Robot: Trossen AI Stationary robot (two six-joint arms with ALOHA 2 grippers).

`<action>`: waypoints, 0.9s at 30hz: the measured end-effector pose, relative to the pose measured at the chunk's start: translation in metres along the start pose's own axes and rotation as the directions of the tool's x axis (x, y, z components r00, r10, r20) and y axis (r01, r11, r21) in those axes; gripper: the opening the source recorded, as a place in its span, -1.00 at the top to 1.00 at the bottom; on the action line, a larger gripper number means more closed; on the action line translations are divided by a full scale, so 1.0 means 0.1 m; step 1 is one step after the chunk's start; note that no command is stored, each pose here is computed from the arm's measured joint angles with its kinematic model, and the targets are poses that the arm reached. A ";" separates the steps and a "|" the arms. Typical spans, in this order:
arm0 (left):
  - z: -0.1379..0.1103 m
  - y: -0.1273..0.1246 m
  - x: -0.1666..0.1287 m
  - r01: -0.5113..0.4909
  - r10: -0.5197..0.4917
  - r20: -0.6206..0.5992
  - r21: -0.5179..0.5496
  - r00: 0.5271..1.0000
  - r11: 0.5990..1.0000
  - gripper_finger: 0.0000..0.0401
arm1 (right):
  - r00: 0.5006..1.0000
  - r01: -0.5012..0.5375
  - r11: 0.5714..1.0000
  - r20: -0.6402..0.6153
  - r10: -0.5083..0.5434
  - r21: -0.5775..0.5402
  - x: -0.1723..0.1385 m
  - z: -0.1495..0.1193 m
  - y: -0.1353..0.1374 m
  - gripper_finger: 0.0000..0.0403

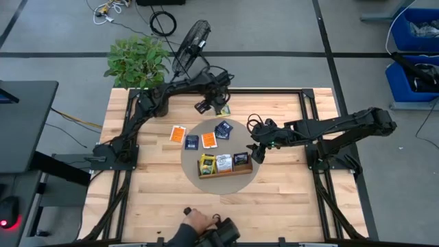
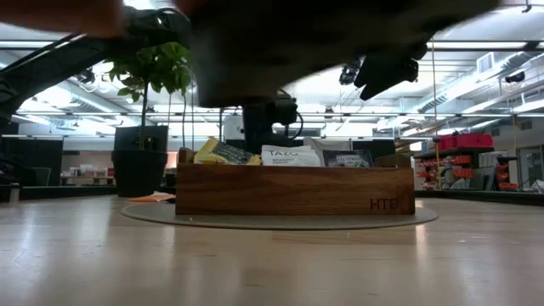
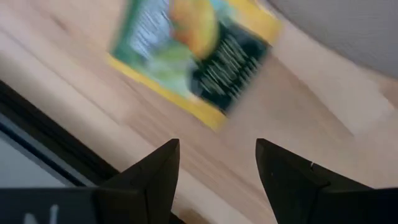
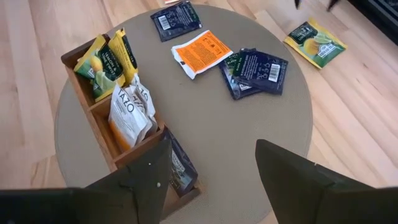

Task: Pick & Place Tea
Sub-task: Put the yellow tea bag into the left section of the wooden organizer

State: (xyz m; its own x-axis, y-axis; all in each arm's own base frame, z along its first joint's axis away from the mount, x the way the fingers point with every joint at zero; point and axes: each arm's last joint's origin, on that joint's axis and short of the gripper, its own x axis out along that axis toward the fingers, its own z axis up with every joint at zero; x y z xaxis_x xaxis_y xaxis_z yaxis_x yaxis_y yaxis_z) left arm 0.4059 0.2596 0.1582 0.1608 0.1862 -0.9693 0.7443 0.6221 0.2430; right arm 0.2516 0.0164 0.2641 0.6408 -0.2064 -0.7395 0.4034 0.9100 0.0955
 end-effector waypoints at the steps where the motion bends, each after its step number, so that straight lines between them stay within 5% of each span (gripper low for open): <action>1: 0.02 0.02 0.00 -0.023 0.023 0.016 0.008 1.000 1.000 -0.08 | 1.000 0.000 1.000 0.000 0.000 0.000 0.00 0.00 0.00 -0.20; 9: 0.10 0.04 0.05 -0.047 0.043 0.092 0.040 0.995 0.998 -0.08 | 1.000 -0.002 1.000 0.002 0.002 0.006 0.00 0.00 0.00 -0.20; 27: -0.14 0.07 0.09 -0.009 0.018 0.296 -0.032 0.955 0.999 -0.08 | 1.000 -0.029 1.000 -0.001 0.029 0.007 0.00 0.01 0.01 -0.20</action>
State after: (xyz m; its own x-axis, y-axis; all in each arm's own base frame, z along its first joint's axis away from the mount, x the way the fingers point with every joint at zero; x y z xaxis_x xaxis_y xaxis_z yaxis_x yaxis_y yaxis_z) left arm 0.4029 0.2763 0.1520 0.3588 -0.0362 -0.9327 0.7219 0.6442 0.2527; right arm 0.2526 0.0171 0.2648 0.6518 -0.1793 -0.7369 0.3891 0.9131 0.1220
